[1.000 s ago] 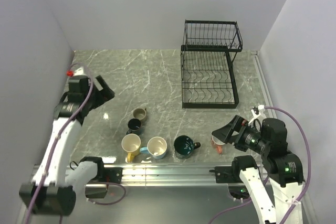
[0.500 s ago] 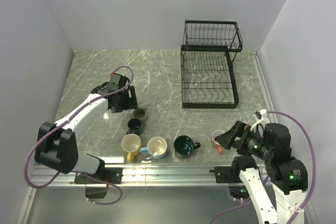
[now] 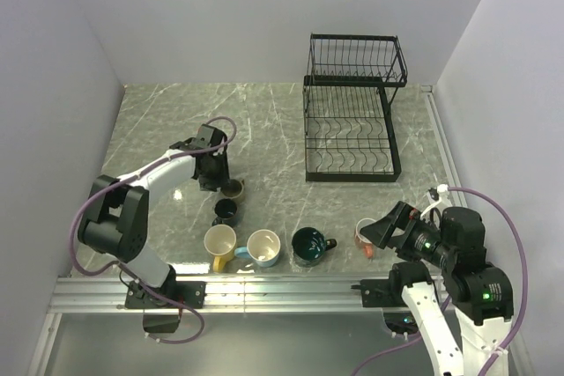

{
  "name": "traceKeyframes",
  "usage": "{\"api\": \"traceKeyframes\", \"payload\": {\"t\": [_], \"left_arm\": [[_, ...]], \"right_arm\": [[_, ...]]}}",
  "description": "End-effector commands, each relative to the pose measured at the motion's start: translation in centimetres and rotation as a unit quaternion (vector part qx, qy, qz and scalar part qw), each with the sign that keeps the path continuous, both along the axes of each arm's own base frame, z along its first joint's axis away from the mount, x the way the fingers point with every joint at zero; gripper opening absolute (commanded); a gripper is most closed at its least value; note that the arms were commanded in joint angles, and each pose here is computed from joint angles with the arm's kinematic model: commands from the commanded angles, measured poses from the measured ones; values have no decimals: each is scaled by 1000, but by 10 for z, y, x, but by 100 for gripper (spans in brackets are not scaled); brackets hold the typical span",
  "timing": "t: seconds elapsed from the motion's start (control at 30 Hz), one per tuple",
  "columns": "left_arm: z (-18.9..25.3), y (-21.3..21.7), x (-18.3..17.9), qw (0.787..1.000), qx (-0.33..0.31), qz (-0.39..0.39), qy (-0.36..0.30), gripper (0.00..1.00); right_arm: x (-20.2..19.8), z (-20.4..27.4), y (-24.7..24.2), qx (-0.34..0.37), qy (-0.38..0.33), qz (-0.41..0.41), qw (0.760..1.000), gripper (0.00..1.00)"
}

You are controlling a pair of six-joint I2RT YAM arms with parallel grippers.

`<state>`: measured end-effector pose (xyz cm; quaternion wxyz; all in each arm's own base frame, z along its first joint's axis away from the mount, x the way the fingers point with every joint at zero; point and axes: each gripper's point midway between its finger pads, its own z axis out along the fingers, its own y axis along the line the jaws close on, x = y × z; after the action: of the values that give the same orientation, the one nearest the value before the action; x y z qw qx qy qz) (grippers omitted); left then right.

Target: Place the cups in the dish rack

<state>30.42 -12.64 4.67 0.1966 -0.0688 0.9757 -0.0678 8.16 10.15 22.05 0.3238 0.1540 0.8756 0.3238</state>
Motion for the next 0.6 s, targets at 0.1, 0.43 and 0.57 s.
{"api": "traceKeyframes", "payload": {"t": [0.1, 0.43, 0.57], "left_arm": [[5, -21, 13, 999, -41, -28, -15, 11], [91, -47, 37, 986, -135, -48, -81, 0], [177, -77, 51, 950, -266, -76, -147, 0]], "right_arm": [[10, 2, -2, 3, -22, -16, 1000, 97], [36, 60, 18, 50, -90, 25, 994, 99], [61, 106, 41, 125, -114, 58, 984, 100]]}}
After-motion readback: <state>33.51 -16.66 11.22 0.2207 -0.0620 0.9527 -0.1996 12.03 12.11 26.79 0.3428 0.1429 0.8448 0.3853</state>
